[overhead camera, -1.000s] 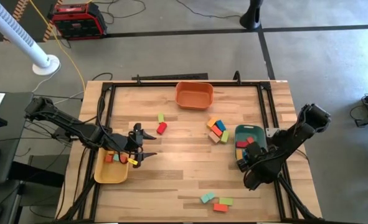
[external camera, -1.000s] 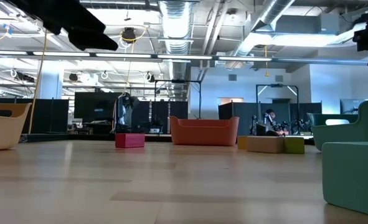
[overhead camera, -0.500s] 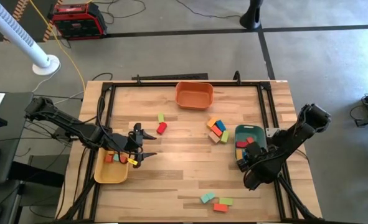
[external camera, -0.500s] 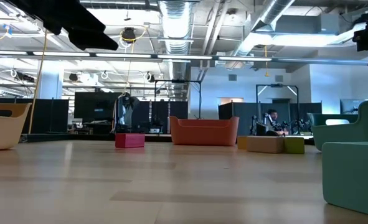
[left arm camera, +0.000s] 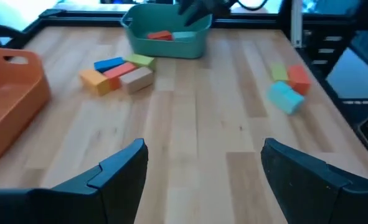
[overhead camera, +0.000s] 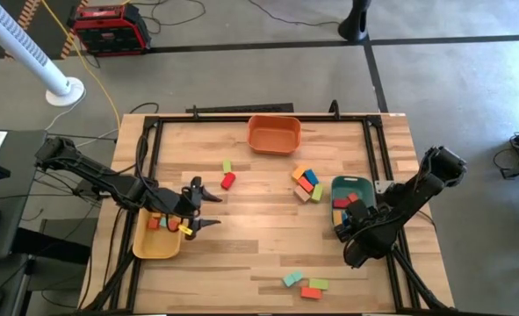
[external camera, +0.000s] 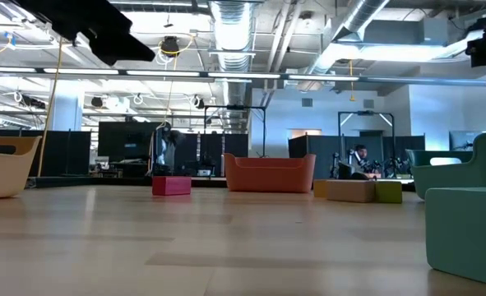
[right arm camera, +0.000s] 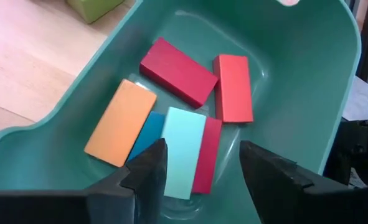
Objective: Sort blocks by size
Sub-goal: Put the small light blue block into the yellow bin
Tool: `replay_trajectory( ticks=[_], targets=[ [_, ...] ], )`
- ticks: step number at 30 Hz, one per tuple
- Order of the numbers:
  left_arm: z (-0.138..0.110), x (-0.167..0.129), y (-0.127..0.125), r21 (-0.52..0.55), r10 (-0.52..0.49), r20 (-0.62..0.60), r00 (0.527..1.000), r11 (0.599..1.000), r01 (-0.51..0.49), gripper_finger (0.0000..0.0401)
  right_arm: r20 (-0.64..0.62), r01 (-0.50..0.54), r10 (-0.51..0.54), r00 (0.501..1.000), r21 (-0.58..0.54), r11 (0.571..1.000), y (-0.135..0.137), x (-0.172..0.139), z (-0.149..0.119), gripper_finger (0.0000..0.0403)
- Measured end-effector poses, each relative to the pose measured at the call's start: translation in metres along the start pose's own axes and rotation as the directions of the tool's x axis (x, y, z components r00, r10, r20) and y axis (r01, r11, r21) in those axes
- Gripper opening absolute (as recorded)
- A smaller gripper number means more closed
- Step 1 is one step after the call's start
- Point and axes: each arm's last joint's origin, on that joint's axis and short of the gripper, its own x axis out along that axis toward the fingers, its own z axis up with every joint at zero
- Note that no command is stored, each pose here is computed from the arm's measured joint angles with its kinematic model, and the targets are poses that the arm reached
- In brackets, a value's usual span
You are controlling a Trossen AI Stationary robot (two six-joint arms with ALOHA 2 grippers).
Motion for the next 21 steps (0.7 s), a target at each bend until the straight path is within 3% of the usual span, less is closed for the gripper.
replay_trajectory(
  ticks=[5,12,21],
  targets=[
    [0.001,0.003,-0.003,-0.005,-0.059,0.008,0.998,0.998,0.059,0.0297,0.063,-0.028,0.028,0.998,-0.005,1.0,0.001,0.0,0.002,0.023],
    [-0.003,0.026,-0.022,0.104,-0.205,0.023,0.978,0.974,0.202,0.0297,0.134,-0.09,0.097,0.986,-0.058,0.994,0.006,-0.012,0.007,0.023],
    [-0.004,0.07,-0.043,0.169,-0.227,0.049,0.973,0.962,0.216,0.0297,0.171,-0.211,0.241,0.955,-0.179,0.961,0.021,-0.036,0.013,0.023]
  ],
)
